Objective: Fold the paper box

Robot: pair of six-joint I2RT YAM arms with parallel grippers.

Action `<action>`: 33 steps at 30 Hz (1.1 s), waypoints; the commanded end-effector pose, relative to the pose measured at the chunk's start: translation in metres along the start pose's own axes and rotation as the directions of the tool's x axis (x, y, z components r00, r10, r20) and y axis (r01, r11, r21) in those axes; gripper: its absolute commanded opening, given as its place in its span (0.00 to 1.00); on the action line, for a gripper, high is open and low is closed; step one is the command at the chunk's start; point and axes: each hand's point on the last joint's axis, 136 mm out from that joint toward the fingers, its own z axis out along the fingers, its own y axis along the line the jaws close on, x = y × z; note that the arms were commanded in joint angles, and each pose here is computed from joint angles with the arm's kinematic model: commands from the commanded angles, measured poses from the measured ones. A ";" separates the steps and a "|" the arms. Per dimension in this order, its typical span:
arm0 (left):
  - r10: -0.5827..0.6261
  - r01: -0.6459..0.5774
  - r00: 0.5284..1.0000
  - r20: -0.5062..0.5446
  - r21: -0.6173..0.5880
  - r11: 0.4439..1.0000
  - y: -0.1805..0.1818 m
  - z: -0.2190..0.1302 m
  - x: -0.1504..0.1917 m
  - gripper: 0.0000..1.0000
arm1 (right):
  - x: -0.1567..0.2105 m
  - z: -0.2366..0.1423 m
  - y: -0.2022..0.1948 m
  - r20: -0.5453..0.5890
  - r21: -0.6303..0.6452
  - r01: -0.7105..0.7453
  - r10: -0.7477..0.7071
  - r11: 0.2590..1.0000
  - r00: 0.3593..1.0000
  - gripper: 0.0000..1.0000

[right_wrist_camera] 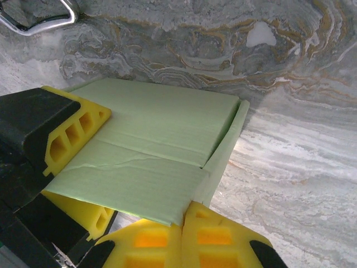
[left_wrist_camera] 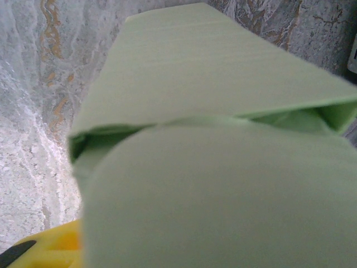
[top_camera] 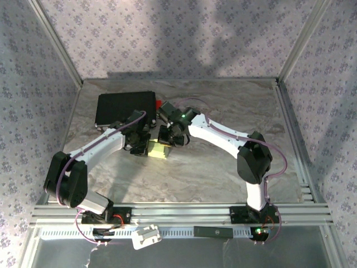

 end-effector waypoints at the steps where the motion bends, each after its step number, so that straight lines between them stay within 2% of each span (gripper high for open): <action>1: -0.029 0.012 0.987 -0.160 -0.102 0.995 0.020 0.017 0.030 0.51 | 0.010 0.008 0.052 0.060 -0.155 0.153 -0.146 0.976 0.988 0.00; 12: -0.039 0.021 0.987 -0.159 -0.110 0.994 0.020 0.019 0.025 0.51 | 0.018 0.013 0.058 0.207 -0.118 0.271 -0.244 0.955 0.948 0.00; 22: -0.038 0.021 0.987 -0.155 -0.113 0.993 0.019 0.018 0.021 0.51 | 0.032 0.033 0.042 0.192 -0.009 0.316 -0.309 0.949 0.932 0.00; 28: -0.037 0.021 0.988 -0.150 -0.108 0.994 0.017 0.016 0.020 0.51 | 0.031 0.032 0.039 0.209 0.062 0.346 -0.351 0.936 0.913 0.00; 33: -0.042 0.026 0.988 -0.146 -0.111 0.993 0.018 0.015 0.019 0.51 | 0.034 0.037 0.025 0.202 0.184 0.370 -0.403 0.911 0.892 0.00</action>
